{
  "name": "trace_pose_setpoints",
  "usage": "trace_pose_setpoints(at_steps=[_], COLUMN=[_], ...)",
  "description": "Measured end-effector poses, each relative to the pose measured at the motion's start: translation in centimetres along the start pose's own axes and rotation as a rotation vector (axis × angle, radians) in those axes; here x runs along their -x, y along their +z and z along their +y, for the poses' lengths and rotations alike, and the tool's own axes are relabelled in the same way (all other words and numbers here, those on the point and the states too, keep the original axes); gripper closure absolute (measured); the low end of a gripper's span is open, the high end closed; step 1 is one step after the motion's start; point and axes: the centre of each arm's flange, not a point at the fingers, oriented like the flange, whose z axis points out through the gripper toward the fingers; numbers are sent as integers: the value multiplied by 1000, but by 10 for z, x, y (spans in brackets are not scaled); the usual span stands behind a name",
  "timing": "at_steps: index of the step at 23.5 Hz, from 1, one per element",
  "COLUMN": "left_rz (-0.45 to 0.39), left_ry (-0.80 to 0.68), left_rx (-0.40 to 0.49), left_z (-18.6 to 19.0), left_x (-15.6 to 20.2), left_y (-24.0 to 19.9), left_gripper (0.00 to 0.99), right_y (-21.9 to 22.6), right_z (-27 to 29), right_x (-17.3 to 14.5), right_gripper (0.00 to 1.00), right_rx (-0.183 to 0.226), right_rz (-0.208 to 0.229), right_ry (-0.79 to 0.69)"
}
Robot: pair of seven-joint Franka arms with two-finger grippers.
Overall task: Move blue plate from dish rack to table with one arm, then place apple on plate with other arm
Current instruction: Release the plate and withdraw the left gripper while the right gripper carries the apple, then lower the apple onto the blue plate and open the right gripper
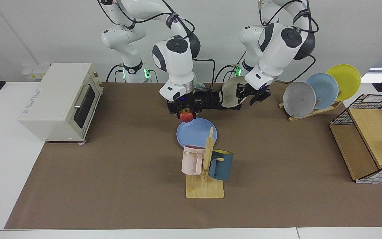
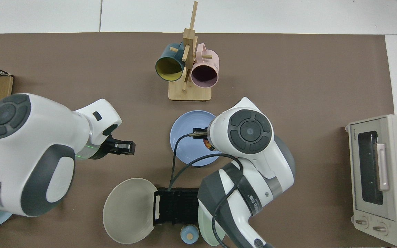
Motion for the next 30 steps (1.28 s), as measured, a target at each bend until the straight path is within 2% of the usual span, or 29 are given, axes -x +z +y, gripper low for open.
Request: trace_pose_setpoints(at_steps=[3, 5, 8, 10, 11, 17, 25, 30], left_rz=[-3, 10, 40, 58, 66, 69, 74, 65], left_ry=[-2, -4, 0, -2, -4, -11, -16, -21], left_rx=[-63, -106, -178, -198, -200, -193, -175, -179], left_z=[-15, -22, -30, -32, -33, -34, -40, -43], left_x=[0, -1, -2, -2, -2, -6, -29, -30], left_y=[-36, -57, -80, -94, -101, -123, -129, -132], left_gripper=[357, 357, 203, 48, 13, 0, 0, 0], right_y=[5, 15, 41, 62, 71, 106, 120, 125], right_z=[-12, -17, -26, -34, -37, -38, -34, -29], right_x=[7, 9, 12, 16, 18, 17, 20, 21], right_gripper=[286, 286, 286, 286, 286, 286, 286, 286], right_rx=[-16, -23, -24, -20, -19, -7, -2, 1], right_rz=[2, 10, 10, 3, 2, -6, -10, -11], right_ry=[-7, -13, -25, -32, -33, -31, -29, -23])
